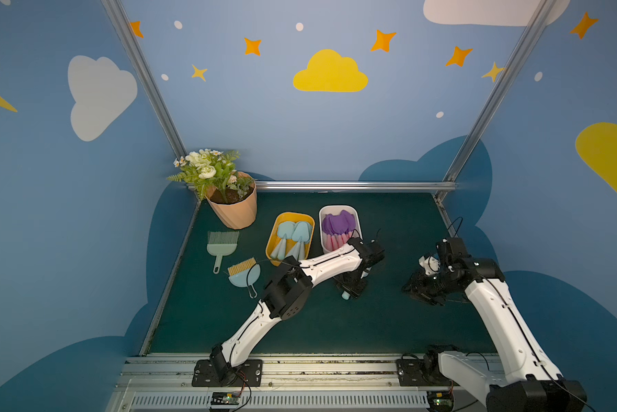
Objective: Sort the small shovels by color and place them into the storage box
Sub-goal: Pick up the shovel from the center of the board.
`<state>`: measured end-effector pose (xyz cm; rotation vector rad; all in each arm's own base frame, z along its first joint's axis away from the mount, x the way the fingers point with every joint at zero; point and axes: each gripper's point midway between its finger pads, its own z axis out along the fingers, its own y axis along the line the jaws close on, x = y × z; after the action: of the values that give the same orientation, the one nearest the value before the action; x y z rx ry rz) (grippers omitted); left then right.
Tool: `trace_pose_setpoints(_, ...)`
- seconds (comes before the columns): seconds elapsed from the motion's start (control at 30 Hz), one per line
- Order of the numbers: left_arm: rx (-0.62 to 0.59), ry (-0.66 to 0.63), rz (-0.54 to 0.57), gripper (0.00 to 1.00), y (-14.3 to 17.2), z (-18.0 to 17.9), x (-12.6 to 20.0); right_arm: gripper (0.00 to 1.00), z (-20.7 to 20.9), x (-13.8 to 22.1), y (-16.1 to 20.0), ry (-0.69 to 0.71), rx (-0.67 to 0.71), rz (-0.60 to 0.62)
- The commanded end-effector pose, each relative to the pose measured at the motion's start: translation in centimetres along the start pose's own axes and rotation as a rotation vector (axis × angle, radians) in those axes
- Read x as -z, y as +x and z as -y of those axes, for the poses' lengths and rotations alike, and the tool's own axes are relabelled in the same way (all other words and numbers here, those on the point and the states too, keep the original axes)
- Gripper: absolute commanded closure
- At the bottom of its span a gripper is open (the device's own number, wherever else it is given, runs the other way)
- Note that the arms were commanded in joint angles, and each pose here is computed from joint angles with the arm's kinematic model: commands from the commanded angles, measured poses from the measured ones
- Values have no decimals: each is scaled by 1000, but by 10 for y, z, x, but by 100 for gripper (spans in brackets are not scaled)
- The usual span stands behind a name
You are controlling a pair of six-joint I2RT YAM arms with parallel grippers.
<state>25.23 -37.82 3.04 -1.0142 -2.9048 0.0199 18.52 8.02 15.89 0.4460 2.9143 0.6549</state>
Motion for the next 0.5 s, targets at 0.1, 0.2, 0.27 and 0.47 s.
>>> trace_pose_setpoints(0.1,-11,27,-17,53,-2,6,-4,60,3,-1,3,9,0,-21)
trace_pose_setpoints(0.2,-13,32,-22,58,-2,7,-5,60,3,-1,3,9,-1,-23)
trace_pose_setpoints(0.27,-12,32,-23,59,-2,7,-7,60,2,-1,2,7,-1,-24)
trace_pose_setpoints(0.47,-14,28,-35,60,-3,7,-11,60,2,-1,2,6,0,-23)
